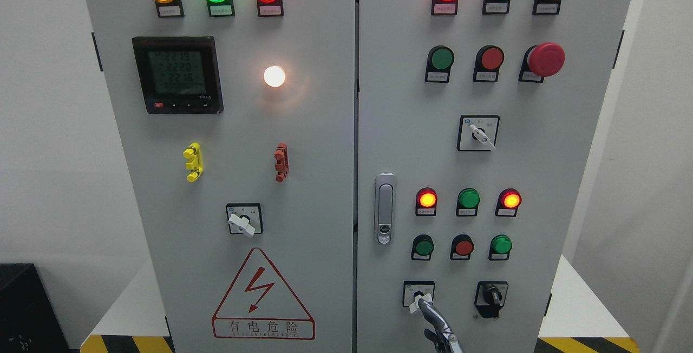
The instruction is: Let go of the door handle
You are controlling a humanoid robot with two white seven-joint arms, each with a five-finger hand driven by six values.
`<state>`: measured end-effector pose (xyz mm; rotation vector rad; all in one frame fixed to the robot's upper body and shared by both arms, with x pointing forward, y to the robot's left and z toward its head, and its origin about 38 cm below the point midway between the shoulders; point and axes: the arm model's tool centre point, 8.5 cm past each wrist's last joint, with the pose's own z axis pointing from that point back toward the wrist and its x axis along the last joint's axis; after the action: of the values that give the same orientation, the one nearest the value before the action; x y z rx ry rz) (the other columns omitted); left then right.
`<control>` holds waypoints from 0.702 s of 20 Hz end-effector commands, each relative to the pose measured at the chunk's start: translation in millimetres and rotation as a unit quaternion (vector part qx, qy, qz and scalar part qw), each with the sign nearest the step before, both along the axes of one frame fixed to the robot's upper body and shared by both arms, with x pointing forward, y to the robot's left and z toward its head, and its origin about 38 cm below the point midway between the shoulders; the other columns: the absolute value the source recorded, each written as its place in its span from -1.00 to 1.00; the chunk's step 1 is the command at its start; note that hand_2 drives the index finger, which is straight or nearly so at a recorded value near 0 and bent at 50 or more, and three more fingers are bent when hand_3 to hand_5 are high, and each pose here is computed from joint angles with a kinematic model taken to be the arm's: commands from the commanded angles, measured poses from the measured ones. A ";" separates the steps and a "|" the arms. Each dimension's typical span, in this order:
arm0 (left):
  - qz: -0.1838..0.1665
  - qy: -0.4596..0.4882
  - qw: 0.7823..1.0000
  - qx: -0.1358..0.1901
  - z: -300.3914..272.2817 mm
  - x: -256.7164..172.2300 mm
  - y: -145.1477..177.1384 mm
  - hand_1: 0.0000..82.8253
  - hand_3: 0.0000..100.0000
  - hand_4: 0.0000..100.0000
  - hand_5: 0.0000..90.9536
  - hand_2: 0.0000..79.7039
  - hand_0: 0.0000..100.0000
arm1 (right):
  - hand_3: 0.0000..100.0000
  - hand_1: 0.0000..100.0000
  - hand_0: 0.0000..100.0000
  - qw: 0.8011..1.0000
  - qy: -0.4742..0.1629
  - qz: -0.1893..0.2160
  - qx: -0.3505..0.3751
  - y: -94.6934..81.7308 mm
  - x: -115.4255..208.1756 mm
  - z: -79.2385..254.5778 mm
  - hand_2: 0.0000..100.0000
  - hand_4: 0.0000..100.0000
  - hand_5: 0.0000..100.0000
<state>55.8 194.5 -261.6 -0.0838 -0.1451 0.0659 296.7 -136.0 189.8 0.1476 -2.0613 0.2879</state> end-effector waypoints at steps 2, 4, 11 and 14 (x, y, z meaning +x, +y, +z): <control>-0.010 -0.010 1.000 0.001 0.3 6.8 -0.3 -1.00 -0.82 -0.97 -1.00 -0.94 -1.00 | -1.00 -0.73 -0.59 1.000 -0.002 0.003 0.001 2.1 -0.8 1.3 -1.00 -1.00 -1.00; -0.010 -0.010 1.000 0.001 0.3 6.8 -0.3 -1.00 -0.82 -0.97 -1.00 -0.94 -1.00 | -1.00 -0.72 -0.59 1.000 -0.002 0.003 0.000 2.2 -0.8 1.3 -1.00 -1.00 -1.00; -0.010 -0.010 1.000 0.001 0.3 6.8 -0.3 -1.00 -0.82 -0.97 -1.00 -0.94 -1.00 | -1.00 -0.71 -0.58 1.000 -0.003 -0.006 -0.012 -0.3 0.8 1.0 -1.00 -1.00 -1.00; -0.010 -0.010 1.000 0.001 0.3 6.8 -0.3 -1.00 -0.82 -0.97 -1.00 -0.94 -1.00 | -1.00 -0.71 -0.57 1.000 -0.013 -0.006 -0.014 0.4 3.9 7.0 -1.00 -1.00 -1.00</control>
<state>55.8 194.6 -261.6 -0.0838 -0.1451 0.0659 297.6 -135.4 191.5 0.1294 -2.0648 0.3030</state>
